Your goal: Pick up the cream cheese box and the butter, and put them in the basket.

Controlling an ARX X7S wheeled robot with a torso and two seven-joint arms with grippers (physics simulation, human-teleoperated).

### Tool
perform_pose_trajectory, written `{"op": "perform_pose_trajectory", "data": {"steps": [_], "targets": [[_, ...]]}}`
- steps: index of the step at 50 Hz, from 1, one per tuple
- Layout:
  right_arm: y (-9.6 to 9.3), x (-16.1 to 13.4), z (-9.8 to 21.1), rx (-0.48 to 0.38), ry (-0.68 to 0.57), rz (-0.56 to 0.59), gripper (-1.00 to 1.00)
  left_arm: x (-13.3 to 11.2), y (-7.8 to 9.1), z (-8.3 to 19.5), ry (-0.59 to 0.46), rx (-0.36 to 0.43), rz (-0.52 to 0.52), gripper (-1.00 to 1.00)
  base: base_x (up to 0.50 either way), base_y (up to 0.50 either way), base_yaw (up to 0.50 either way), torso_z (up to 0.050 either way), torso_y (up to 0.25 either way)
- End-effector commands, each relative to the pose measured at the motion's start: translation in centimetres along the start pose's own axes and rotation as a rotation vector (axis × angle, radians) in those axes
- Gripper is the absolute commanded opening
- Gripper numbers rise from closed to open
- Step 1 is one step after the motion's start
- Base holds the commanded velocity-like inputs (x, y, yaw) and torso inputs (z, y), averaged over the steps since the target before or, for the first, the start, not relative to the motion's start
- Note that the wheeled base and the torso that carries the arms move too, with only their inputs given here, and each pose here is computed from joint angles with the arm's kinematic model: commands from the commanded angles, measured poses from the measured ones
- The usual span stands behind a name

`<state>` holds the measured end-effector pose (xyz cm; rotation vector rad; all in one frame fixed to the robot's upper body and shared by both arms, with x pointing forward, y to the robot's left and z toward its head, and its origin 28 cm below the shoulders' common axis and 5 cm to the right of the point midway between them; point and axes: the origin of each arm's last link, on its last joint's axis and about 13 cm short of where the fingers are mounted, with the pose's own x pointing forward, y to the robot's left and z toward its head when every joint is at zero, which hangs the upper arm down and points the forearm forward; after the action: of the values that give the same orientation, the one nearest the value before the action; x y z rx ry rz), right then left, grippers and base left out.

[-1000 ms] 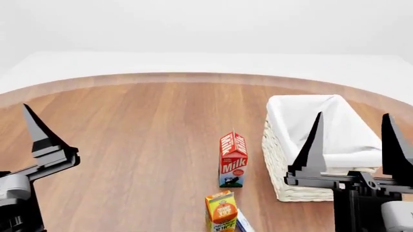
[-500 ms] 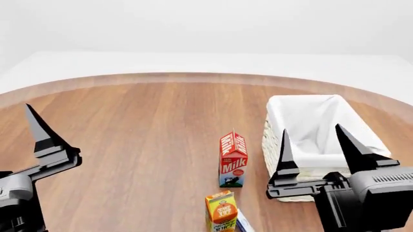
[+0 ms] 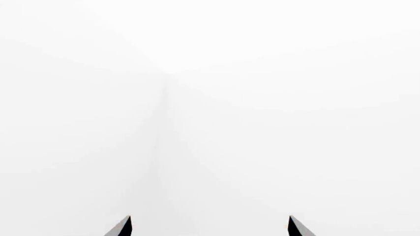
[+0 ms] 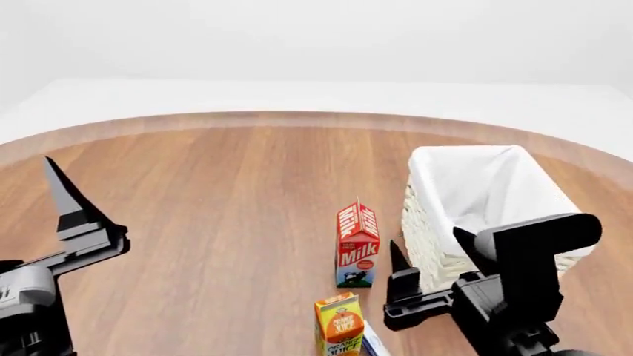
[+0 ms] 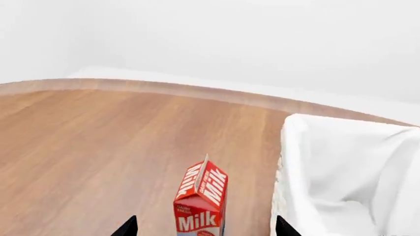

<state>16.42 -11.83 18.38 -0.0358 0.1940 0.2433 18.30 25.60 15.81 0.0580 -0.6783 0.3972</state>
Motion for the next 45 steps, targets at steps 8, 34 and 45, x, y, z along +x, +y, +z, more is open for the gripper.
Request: {"op": "perform_pose_trajectory", "data": {"steps": [8, 34, 45], "targets": [[-0.5, 1.0, 0.5, -0.009, 0.119, 0.067, 1.0, 0.2, 0.1, -0.1, -0.009, 0.014, -0.003, 1.0, 0.0, 0.0, 0.0, 0.0, 0.0], [-0.8, 2.6, -1.8, 0.1, 0.269, 0.012, 1.0, 0.2, 0.2, -0.3, -0.003, 0.016, -0.004, 1.0, 0.0, 0.0, 0.0, 0.0, 0.0], [-1.6, 2.2, -2.2, 0.081, 0.276, -0.036, 1.0, 0.1, 0.2, -0.3, -0.002, 0.017, -0.003, 1.0, 0.0, 0.0, 0.0, 0.0, 0.0]]}}
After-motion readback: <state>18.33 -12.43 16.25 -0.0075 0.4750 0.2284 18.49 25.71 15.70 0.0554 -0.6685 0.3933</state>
